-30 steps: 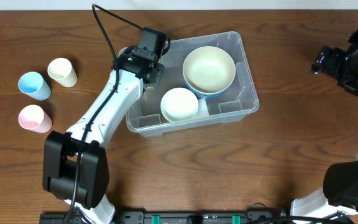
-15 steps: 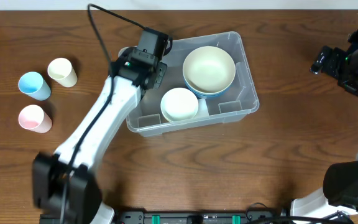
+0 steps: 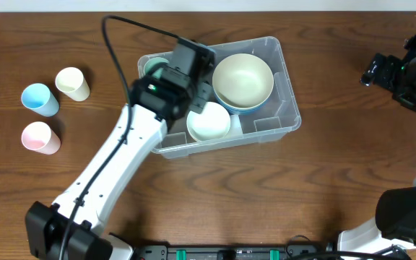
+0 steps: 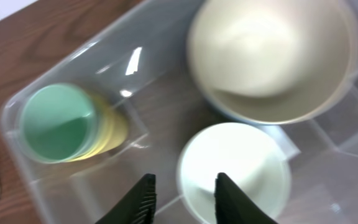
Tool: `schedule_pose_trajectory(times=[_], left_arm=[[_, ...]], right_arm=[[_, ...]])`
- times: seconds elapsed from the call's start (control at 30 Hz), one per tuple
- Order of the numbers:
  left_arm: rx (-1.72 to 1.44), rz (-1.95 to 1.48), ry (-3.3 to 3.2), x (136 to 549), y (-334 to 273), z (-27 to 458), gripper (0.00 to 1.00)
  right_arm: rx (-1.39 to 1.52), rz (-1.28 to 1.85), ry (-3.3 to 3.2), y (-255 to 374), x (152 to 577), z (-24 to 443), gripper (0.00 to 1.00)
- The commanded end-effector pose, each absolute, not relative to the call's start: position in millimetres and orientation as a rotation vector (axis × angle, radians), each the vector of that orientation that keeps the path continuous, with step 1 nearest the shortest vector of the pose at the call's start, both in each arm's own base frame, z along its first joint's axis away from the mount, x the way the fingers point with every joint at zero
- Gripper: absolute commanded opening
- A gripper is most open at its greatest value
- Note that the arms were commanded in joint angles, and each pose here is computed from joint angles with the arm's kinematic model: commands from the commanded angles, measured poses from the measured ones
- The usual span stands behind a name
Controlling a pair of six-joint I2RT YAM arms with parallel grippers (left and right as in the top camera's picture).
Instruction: Pack container
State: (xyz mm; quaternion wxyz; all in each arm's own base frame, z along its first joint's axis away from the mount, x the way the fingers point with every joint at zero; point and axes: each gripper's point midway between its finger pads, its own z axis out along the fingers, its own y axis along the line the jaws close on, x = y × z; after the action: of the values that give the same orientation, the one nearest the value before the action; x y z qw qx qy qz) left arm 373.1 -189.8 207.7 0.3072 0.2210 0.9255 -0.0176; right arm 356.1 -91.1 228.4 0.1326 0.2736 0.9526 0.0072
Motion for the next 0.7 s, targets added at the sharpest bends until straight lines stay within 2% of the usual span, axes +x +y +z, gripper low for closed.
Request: schedule_pose_trajectory(times=[0.0, 0.1, 0.17, 0.37, 0.67], left_arm=[[0.65, -0.11, 2.445, 363.2, -216.9, 203.4, 0.25], [0.702, -0.118, 2.465, 355.3, -234.5, 190.2, 0.14], [0.749, -0.134, 2.484, 348.9, -247.6, 178.5, 0.09], [0.852, -0.14, 2.508, 336.6, -275.0, 152.2, 0.07], [0.883, -0.179, 2.5, 321.1, -297.8, 149.3, 0.06]], right_arm=[[0.806, 0.024, 2.742, -91.6, 356.8, 234.0, 0.99], [0.806, 0.024, 2.742, -91.6, 356.8, 234.0, 0.99], [0.806, 0.024, 2.742, -91.6, 356.8, 234.0, 0.99], [0.806, 0.024, 2.742, -91.6, 356.8, 234.0, 0.99], [0.806, 0.024, 2.742, -91.6, 356.8, 234.0, 0.99]])
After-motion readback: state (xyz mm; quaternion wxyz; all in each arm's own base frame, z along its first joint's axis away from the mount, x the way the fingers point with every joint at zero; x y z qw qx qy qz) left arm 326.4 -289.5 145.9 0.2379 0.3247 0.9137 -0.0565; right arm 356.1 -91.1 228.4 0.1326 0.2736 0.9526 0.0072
